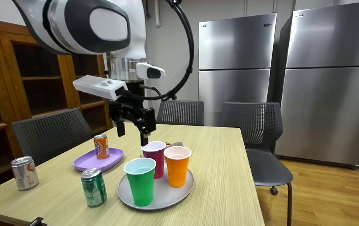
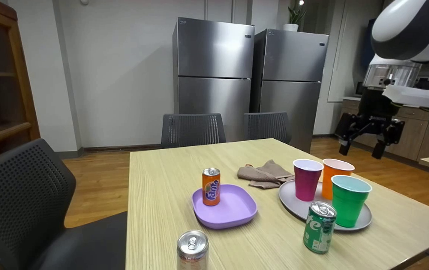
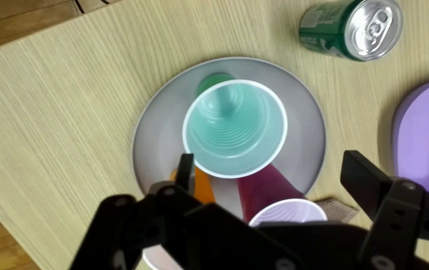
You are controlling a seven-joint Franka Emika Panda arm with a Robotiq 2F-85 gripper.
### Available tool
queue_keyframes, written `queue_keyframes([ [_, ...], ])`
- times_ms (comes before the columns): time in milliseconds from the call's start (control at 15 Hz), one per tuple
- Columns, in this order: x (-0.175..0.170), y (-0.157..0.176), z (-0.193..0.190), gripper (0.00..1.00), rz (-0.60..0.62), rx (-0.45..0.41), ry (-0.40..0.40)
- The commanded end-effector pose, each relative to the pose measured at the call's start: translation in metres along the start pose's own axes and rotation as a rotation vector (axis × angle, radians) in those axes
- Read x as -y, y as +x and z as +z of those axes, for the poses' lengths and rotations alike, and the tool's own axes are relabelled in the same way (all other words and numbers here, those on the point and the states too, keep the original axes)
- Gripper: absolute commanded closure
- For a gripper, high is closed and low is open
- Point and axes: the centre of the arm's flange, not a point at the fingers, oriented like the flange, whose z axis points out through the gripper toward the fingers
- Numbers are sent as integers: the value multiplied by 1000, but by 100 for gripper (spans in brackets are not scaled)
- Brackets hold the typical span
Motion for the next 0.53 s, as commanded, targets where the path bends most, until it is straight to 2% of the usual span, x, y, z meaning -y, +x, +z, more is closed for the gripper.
queue_keyframes([
  [0, 53, -64, -16, 0, -59, 31, 4],
  [467, 133, -89, 13, 0, -183, 158, -40],
])
